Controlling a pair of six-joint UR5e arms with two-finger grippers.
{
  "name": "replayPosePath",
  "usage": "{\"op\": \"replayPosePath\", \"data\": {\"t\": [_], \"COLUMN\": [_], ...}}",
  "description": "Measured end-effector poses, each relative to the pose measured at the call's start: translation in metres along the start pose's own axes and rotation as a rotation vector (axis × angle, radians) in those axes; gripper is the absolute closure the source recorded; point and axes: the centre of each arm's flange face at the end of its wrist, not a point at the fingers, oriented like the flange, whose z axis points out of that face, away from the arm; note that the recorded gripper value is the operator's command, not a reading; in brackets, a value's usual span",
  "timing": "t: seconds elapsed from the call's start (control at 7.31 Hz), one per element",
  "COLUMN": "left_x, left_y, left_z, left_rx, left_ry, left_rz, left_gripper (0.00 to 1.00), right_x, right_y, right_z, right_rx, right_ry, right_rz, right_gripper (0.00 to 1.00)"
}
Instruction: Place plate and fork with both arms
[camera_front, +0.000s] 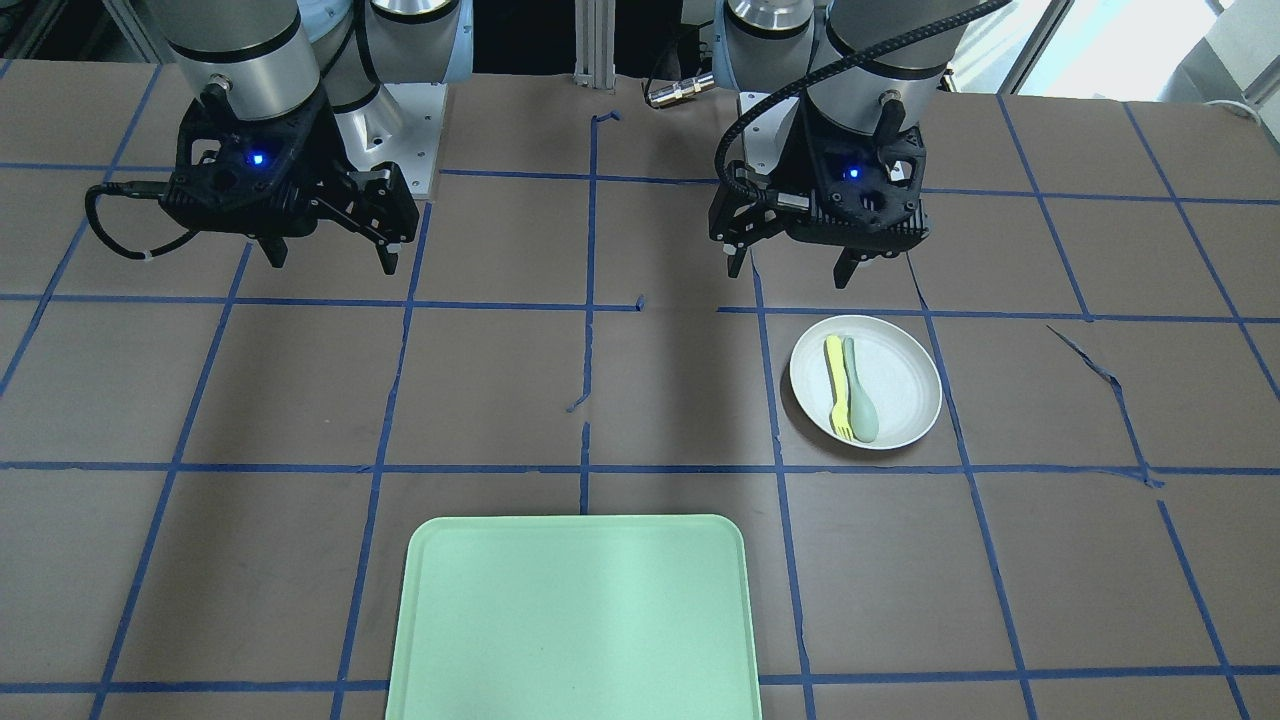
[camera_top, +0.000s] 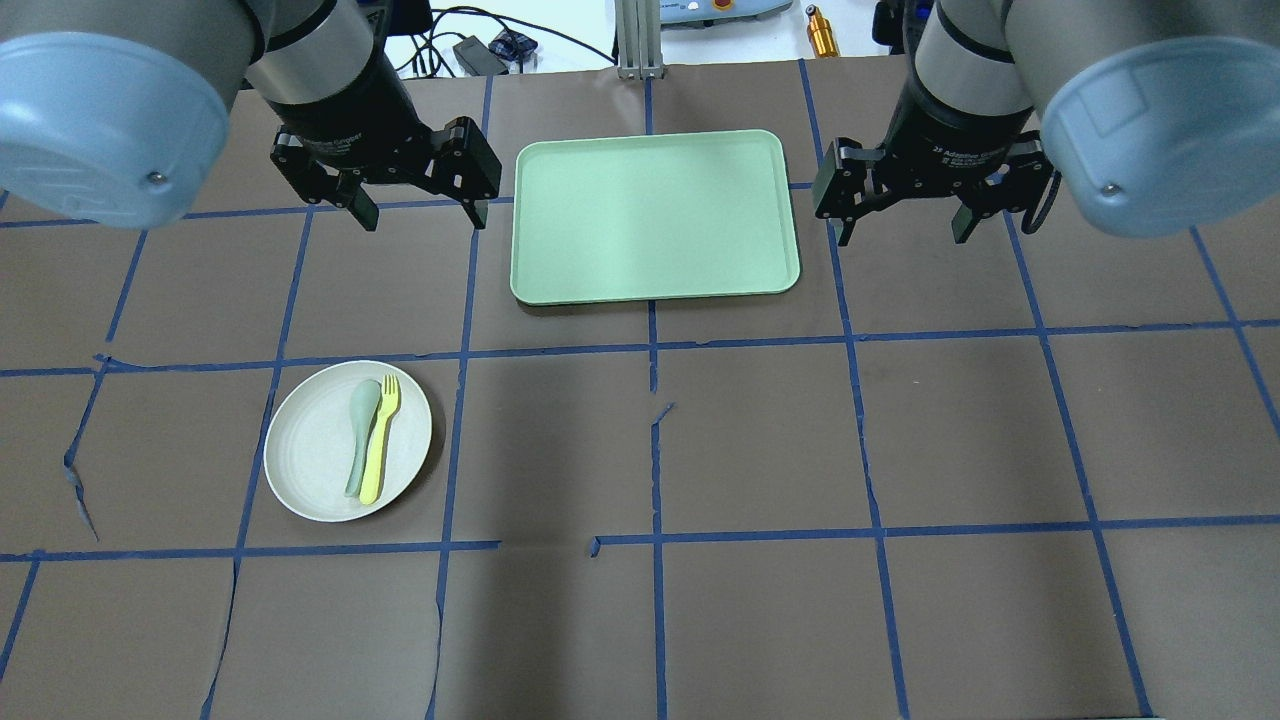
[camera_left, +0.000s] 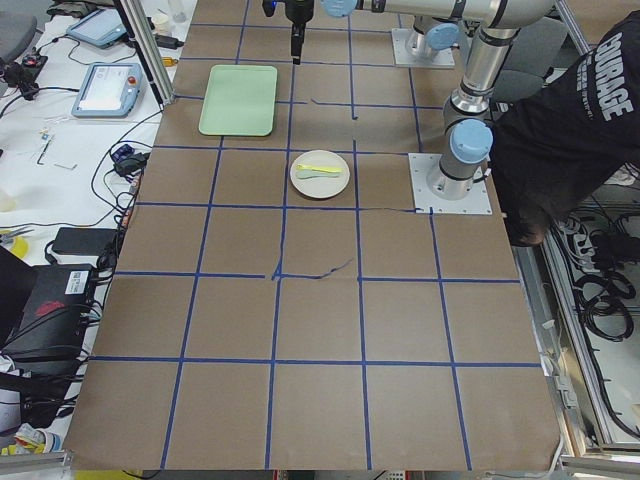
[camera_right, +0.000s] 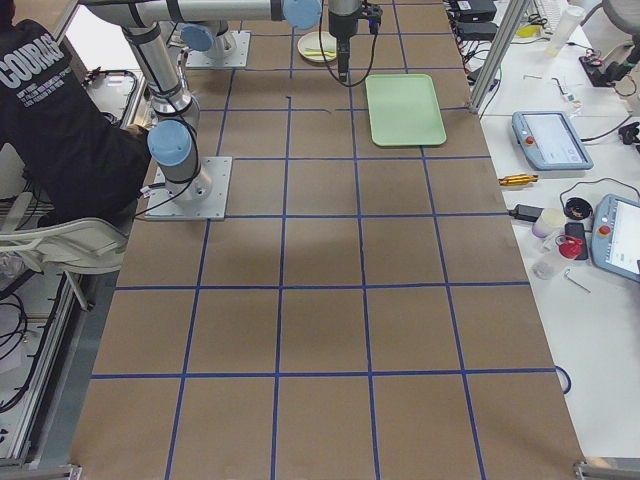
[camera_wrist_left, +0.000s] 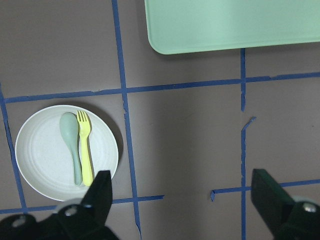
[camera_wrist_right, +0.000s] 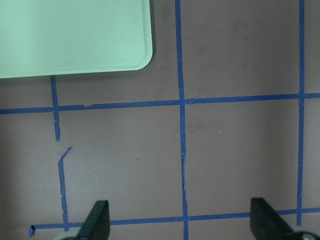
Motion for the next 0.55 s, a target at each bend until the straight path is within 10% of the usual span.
{"op": "replayPosePath", "data": {"t": [0.55], "left_x": [-0.0002], "left_y": [0.0008], "left_z": [0.0015], "left_rx": [-0.003], "left_ry": [-0.004], "left_rz": [-0.013], "left_gripper": [0.00], "right_x": [-0.0010], "right_y": [-0.0034], "right_z": [-0.0012], "right_rx": [0.021], "right_ry": [-0.005], "right_rz": [0.008], "right_gripper": [0.00]}}
